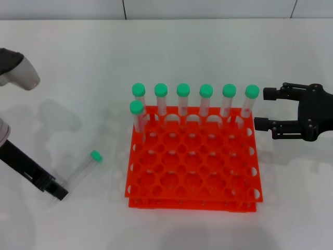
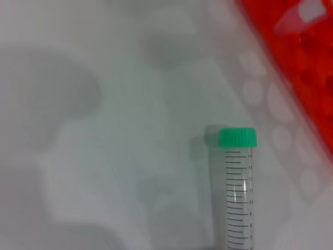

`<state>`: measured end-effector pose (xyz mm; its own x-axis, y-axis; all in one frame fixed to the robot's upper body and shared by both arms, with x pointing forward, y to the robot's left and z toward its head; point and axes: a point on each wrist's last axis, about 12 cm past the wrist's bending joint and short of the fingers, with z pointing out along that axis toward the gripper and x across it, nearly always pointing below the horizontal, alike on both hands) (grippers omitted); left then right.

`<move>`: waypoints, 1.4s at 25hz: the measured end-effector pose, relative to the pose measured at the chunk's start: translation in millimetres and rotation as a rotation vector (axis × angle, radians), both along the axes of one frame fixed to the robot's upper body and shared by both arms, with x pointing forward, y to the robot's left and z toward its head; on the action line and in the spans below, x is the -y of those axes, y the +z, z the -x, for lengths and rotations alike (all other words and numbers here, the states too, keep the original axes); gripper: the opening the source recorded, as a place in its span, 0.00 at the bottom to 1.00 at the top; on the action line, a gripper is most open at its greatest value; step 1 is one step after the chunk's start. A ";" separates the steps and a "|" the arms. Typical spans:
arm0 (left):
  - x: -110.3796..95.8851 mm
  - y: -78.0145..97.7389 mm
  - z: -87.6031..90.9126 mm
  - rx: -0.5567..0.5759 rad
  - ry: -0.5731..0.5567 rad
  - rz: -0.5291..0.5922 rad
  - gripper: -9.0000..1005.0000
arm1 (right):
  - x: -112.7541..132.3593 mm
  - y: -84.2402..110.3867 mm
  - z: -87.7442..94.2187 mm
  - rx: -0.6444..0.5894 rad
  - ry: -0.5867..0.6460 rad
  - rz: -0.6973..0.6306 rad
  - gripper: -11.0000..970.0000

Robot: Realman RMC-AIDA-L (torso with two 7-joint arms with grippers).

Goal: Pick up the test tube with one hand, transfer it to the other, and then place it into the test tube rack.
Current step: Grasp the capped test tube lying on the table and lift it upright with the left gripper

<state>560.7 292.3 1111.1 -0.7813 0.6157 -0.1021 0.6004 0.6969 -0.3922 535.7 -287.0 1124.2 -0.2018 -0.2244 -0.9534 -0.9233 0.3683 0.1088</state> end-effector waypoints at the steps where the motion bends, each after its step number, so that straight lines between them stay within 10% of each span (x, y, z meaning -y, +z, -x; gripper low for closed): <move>1: -0.8 0.8 -0.8 0.008 0.007 0.008 0.18 | 0.0 0.1 0.0 0.001 0.000 -0.001 0.82; 22: -28.2 53.7 -17.4 0.592 0.183 0.486 0.19 | 8.5 1.4 -1.3 0.016 -0.056 -0.033 0.82; 35: 20.1 53.0 -40.8 0.728 0.071 0.761 0.19 | 6.9 4.7 -5.6 0.031 -0.068 -0.045 0.82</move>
<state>601.6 272.1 1164.1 -0.4079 0.1475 -0.9010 0.8342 0.4613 -0.3021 541.3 -293.9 1128.9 -0.1855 -0.1676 -0.9682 -0.8994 0.4258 0.0986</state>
